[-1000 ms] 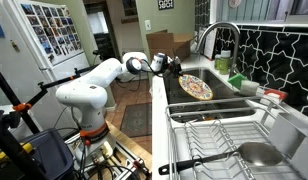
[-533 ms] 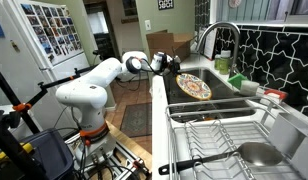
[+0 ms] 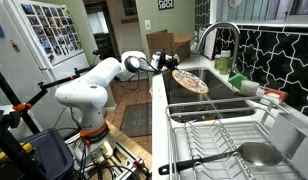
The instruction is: Rinse the plate in the sink and put it on the dish rack
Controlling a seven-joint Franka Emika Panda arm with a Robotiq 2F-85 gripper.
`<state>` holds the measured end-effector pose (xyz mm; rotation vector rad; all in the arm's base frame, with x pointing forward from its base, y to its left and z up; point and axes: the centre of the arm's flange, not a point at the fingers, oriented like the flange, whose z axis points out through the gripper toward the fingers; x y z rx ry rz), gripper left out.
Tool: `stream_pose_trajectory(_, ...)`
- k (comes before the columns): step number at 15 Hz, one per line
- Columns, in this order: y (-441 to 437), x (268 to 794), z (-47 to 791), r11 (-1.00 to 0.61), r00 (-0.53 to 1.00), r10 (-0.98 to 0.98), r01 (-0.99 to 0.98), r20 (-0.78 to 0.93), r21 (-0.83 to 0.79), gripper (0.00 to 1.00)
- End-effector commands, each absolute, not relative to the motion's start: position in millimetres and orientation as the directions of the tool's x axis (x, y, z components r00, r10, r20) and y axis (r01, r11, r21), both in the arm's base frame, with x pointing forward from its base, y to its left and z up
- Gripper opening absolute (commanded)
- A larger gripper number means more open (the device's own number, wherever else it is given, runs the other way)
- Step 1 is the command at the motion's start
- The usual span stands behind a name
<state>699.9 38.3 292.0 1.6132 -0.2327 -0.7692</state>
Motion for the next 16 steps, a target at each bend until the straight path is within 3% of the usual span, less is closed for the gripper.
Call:
stream_pose_trajectory(1,32.8,658.9,304.3,-0.171,0.690,-0.611,0.364,-0.389,0.915,0.02)
stream_pose_trajectory(12,10.4,620.6,297.4,-0.232,0.597,-0.658,0.418,-0.458,0.878,0.02)
stream_pose_trajectory(13,25.4,661.9,292.9,-0.231,0.606,-0.648,0.420,-0.461,0.878,0.07)
stream_pose_trajectory(16,17.6,653.9,292.0,-0.236,0.587,-0.663,0.425,-0.464,0.874,0.07)
